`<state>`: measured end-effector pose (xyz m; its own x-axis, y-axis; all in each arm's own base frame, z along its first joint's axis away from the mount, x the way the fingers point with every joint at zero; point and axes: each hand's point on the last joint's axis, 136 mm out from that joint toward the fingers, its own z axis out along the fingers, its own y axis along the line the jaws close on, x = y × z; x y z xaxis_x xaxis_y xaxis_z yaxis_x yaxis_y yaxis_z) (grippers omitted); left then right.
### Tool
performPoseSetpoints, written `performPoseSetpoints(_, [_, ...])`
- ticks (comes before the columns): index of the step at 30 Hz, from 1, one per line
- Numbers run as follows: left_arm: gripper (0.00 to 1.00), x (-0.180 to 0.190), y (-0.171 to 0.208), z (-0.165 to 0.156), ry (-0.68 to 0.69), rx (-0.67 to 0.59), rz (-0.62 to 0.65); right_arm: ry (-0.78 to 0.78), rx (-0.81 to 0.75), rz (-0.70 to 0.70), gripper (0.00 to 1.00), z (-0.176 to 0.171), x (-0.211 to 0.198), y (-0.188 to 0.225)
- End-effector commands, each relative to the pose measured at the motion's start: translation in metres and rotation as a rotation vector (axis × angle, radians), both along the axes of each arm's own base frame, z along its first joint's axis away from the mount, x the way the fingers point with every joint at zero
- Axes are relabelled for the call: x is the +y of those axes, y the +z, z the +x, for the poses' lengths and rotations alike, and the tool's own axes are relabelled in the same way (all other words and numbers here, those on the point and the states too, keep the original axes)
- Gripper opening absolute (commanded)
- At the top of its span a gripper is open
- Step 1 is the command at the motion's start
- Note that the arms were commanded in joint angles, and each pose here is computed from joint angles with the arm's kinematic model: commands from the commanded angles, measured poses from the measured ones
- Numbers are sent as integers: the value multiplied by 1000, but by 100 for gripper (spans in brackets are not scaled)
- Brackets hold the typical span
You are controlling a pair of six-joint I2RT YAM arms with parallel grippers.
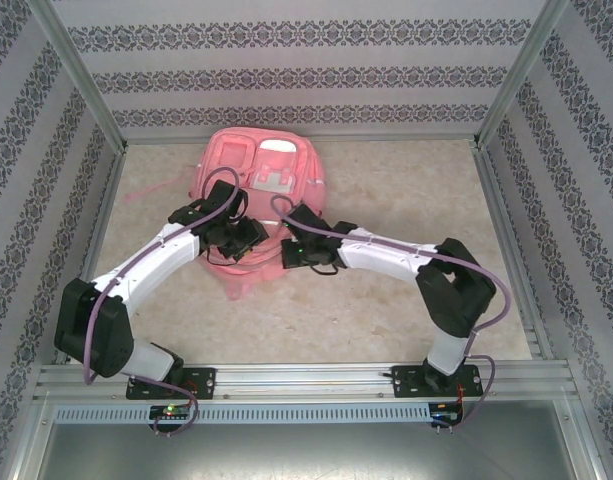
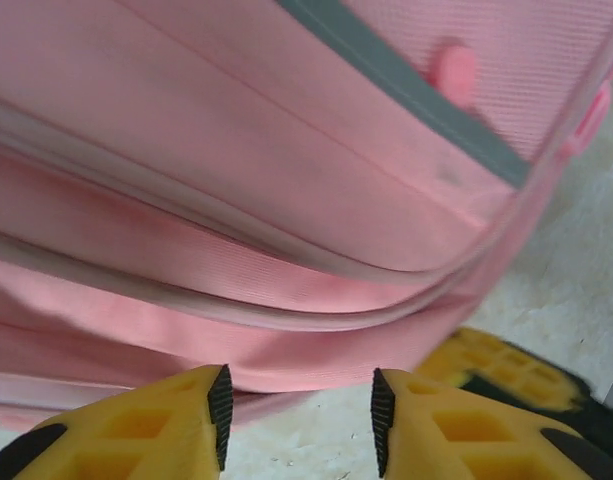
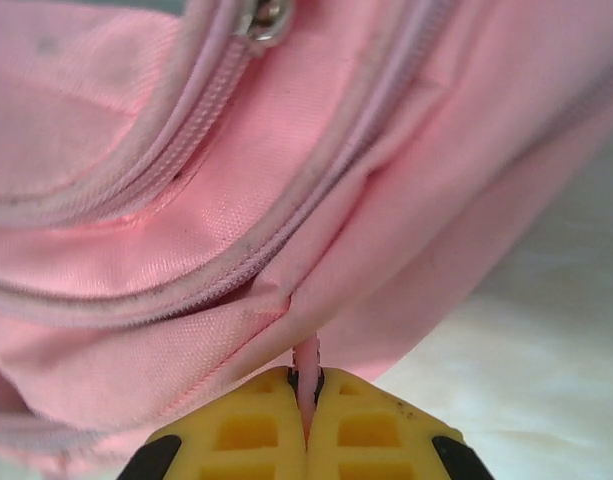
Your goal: Pack books, pencil case, and school supplies into a backpack
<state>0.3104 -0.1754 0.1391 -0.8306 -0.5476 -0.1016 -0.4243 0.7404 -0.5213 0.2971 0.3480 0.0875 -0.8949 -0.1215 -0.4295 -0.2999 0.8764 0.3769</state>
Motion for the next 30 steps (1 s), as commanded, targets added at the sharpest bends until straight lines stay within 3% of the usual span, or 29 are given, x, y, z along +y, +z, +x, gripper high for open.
performPoseSetpoints(1, [46, 7, -13, -22, 87, 93, -37, 31, -26, 92, 0, 8, 29, 21])
performPoseSetpoints(4, [52, 16, -26, -34, 160, 131, -37, 30, -40, 82, 0, 11, 29, 22])
performPoseSetpoints(15, [53, 44, -36, -51, 247, 181, 50, 14, -48, 64, 0, 9, 20, 21])
performPoseSetpoints(18, [53, 52, -42, -47, 256, 170, 85, 19, -46, 75, 0, 7, 22, 21])
performPoseSetpoints(20, [63, 59, -50, -46, 274, 195, 112, 26, -46, 78, 0, 5, 25, 21])
performPoseSetpoints(24, [61, 54, -64, -33, 258, 184, 102, 35, -47, 80, 0, 2, 28, 22])
performPoseSetpoints(25, [58, 53, -68, -32, 249, 188, 105, 35, -48, 80, 0, 2, 29, 22])
performPoseSetpoints(28, [10, 53, -76, -31, 220, 201, 126, 27, -50, 69, 0, 2, 26, 22])
performPoseSetpoints(29, [0, 55, -75, -32, 220, 200, 140, 22, -52, 61, 0, 3, 23, 21])
performPoseSetpoints(30, [0, 57, -73, -33, 215, 192, 152, 16, -55, 49, 0, 3, 20, 20])
